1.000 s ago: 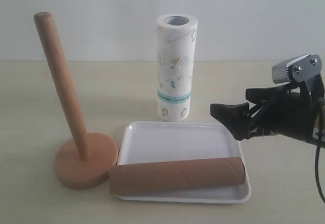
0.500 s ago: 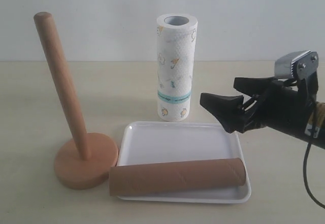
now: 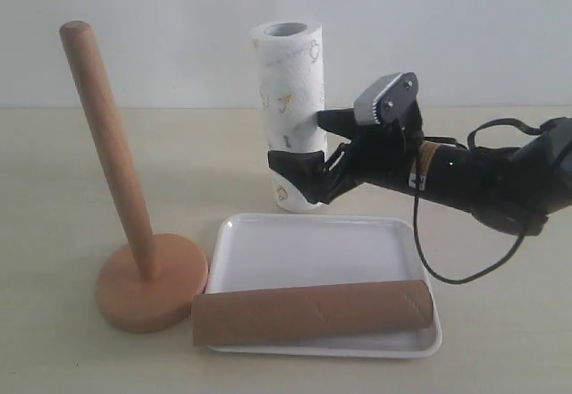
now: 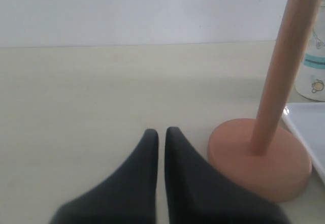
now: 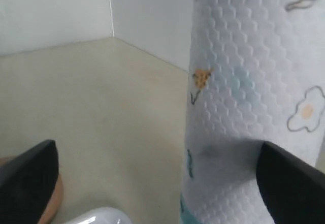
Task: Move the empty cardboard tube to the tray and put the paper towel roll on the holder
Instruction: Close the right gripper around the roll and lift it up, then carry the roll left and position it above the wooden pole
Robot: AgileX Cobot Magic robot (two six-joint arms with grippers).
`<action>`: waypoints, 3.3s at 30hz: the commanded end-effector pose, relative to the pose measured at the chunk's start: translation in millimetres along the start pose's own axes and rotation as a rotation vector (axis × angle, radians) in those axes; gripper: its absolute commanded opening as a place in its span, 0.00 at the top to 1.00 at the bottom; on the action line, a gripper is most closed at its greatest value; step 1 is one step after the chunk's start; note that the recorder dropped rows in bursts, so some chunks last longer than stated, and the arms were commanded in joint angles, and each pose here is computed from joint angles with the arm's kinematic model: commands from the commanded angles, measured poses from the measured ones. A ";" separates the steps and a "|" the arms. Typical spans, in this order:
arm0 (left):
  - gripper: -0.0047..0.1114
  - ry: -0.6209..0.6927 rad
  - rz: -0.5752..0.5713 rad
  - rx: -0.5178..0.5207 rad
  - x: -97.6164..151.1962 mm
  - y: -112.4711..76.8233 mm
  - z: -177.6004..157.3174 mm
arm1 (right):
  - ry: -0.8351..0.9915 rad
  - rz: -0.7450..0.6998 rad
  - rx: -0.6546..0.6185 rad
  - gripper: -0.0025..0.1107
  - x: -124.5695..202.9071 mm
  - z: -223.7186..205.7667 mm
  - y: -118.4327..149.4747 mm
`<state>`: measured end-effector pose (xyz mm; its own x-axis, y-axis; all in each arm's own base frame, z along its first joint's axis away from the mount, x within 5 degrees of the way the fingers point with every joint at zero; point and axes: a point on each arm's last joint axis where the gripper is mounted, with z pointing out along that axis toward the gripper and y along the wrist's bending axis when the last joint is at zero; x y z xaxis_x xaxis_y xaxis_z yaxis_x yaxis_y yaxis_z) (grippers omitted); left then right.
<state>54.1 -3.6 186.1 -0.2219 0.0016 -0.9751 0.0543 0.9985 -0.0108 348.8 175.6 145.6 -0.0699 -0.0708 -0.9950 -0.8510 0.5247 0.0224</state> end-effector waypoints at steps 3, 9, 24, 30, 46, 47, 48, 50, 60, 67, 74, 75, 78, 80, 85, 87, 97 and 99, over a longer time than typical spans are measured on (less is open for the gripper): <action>0.92 -0.008 0.002 -0.001 0.3 0.0 0.2 | -0.022 0.007 0.196 0.11 -12.5 12.7 -20.9; 0.92 -0.008 0.002 -0.001 0.3 0.0 0.2 | 0.025 0.008 0.193 0.11 -3.0 13.7 -21.1; 0.92 -0.013 0.002 -0.001 -0.2 0.0 0.2 | -0.023 -0.006 0.164 0.11 20.9 29.1 -28.9; 0.92 -0.013 0.002 -0.001 -0.2 0.0 0.2 | -0.054 -0.012 0.165 0.11 15.3 35.6 -34.5; 0.92 -0.013 0.002 -0.001 -0.2 0.0 0.2 | -0.075 0.051 0.029 0.11 12.1 37.8 -23.4; 0.92 -0.013 0.002 -0.001 -0.2 0.0 0.2 | -0.075 0.061 0.029 0.11 12.1 37.8 -23.4; 0.92 -0.013 0.002 -0.001 -0.2 0.0 0.2 | -0.075 0.064 0.029 0.11 12.1 37.8 -23.4; 0.92 -0.013 0.002 -0.001 -0.2 0.0 0.2 | -0.080 0.076 0.028 0.11 11.7 37.3 -24.0; 0.92 -0.011 0.002 -0.001 0.0 0.0 0.2 | -0.033 0.117 0.126 0.77 16.7 35.0 -34.9; 0.92 -0.009 0.002 -0.001 0.2 0.0 0.2 | -0.060 0.167 0.200 0.98 15.1 33.8 -41.8; 0.92 -0.009 0.002 -0.001 0.2 0.0 0.2 | -0.077 0.165 0.193 0.98 13.5 33.8 -41.3; 0.92 -0.009 0.002 -0.001 0.2 0.0 0.2 | -0.089 0.160 0.189 0.98 10.9 33.6 -41.0; 0.92 -0.009 0.002 -0.001 0.2 0.0 0.2 | -0.119 0.138 0.183 0.98 -4.6 31.8 -39.9; 0.92 -0.009 0.002 -0.001 0.2 0.0 0.2 | -0.141 0.108 0.181 0.98 -24.7 28.6 -38.2; 0.92 -0.009 0.002 -0.001 0.2 0.0 0.2 | -0.150 0.065 0.144 0.98 -80.1 15.8 -26.1; 0.92 -0.009 0.002 -0.001 0.2 0.0 0.2 | -0.121 0.034 0.103 0.98 -101.0 9.3 -15.8; 0.92 -0.009 0.002 -0.001 0.2 0.0 0.2 | -0.146 -0.129 -0.039 0.98 -188.6 -8.7 66.9; 0.92 -0.009 0.002 -0.001 0.2 0.0 0.2 | -0.166 -0.129 0.001 0.98 -212.7 -16.8 87.3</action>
<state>54.2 -3.6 186.3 -0.2200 0.0015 -0.9755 0.0543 0.9985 -0.0107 299.1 221.4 331.4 0.1076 -0.0369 -0.9935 -0.8662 0.4869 -0.1119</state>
